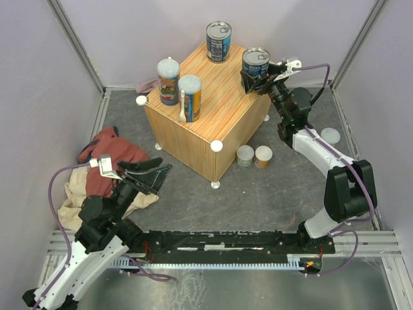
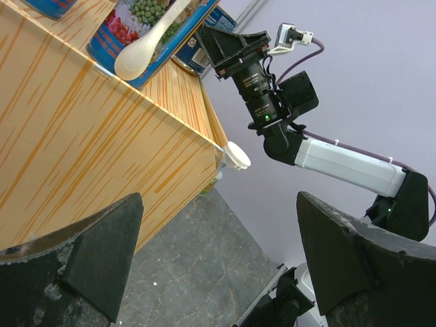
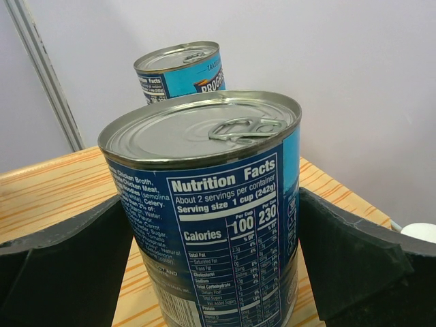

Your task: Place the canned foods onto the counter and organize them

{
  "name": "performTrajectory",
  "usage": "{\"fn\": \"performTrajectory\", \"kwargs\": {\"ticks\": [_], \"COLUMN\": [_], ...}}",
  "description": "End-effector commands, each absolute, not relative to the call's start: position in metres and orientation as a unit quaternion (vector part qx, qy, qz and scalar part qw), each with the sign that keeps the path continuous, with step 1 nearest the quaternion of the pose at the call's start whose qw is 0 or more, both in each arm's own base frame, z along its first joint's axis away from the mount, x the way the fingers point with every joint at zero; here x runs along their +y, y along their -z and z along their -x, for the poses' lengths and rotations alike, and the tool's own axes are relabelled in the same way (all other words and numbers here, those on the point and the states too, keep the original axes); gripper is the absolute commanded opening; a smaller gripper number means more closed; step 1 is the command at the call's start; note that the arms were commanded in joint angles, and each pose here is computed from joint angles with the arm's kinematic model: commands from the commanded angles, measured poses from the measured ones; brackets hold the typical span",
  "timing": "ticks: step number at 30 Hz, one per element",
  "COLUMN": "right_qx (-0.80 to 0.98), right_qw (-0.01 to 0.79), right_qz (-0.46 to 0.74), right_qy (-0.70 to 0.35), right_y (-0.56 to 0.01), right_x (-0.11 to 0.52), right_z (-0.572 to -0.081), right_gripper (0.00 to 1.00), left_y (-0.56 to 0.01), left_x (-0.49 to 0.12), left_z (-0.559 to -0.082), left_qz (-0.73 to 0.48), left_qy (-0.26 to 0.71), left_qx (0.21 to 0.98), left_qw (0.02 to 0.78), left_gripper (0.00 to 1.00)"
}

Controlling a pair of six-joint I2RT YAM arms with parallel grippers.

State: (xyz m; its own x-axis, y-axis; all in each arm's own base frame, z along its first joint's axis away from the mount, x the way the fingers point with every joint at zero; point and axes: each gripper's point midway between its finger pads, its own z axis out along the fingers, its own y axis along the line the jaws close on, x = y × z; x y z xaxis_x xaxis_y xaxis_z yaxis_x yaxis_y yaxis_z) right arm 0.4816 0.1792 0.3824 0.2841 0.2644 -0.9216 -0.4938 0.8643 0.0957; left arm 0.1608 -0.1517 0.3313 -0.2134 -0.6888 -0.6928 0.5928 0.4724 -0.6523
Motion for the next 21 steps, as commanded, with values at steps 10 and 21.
{"fn": "performTrajectory", "kwargs": {"ticks": [10, 21], "right_qx": [0.557, 0.563], "right_qw": [0.799, 0.798], "right_qz": [0.097, 0.093], "right_qy": [-0.205, -0.192], "right_y": [-0.398, -0.399], "right_x": [0.175, 0.175], "right_z": [-0.498, -0.539], "right_gripper": [1.00, 1.00], "left_y": [-0.355, -0.355], "left_x": [-0.146, -0.145], "left_z": [-0.149, -0.150], "left_qz": [0.037, 0.039], "left_qy": [0.531, 0.529], "left_qx": [0.559, 0.559], "left_qw": [0.636, 0.637], "left_gripper": [0.99, 0.99]}}
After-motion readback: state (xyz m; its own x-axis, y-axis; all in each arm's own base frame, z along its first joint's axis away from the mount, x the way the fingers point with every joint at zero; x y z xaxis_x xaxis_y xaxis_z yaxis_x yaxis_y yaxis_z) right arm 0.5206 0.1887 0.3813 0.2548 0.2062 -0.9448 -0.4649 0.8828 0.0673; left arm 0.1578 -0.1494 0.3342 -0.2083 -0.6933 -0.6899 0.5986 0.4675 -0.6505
